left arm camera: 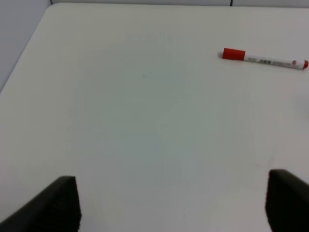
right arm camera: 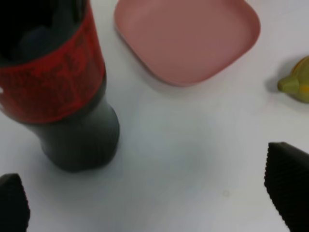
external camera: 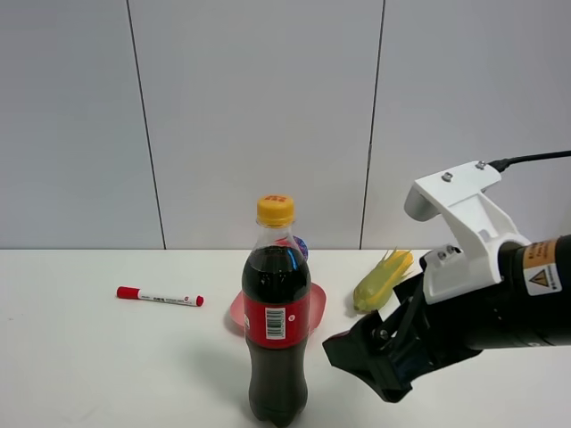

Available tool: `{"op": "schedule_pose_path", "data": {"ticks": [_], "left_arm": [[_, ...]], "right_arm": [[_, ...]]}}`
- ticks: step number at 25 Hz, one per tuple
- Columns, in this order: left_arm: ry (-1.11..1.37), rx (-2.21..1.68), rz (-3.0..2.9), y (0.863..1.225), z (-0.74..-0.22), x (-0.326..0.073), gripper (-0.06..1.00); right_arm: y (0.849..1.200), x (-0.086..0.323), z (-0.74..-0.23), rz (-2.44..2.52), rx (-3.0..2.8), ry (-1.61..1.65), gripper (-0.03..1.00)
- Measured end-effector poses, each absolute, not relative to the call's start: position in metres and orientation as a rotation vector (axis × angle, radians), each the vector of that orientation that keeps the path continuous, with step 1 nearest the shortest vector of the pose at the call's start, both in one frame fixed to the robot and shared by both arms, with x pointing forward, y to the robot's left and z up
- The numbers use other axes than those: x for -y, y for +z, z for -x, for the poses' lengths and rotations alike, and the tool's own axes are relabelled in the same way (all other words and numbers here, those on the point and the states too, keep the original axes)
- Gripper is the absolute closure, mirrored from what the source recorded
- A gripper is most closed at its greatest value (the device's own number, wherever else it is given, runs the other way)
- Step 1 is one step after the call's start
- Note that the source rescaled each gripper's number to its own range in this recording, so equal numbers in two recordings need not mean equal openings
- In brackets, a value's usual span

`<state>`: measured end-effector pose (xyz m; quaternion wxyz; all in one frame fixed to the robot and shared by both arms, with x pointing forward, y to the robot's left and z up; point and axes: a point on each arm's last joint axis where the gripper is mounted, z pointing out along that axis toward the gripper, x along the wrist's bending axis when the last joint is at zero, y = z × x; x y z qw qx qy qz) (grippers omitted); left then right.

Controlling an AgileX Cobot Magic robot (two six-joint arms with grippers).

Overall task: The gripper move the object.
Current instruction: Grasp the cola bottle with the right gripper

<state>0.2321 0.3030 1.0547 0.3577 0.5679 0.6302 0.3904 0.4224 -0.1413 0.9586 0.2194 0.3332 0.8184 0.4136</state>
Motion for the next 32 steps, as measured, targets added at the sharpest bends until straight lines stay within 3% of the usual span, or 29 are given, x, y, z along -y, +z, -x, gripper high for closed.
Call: {"op": "schedule_pose_path", "data": {"ticks": [20,32], "left_arm": [[1.007,-1.626,-1.466,1.055,-0.232,-0.303,-0.06],[1.007,-1.626,-1.466,1.055,-0.232,-0.303,-0.06]], "right_arm": [[0.97,0.126,-0.417,-0.541,-2.254,1.332,-0.03],[0.934,0.115,-0.426,-0.593,-2.333,1.307,-0.03]]}}
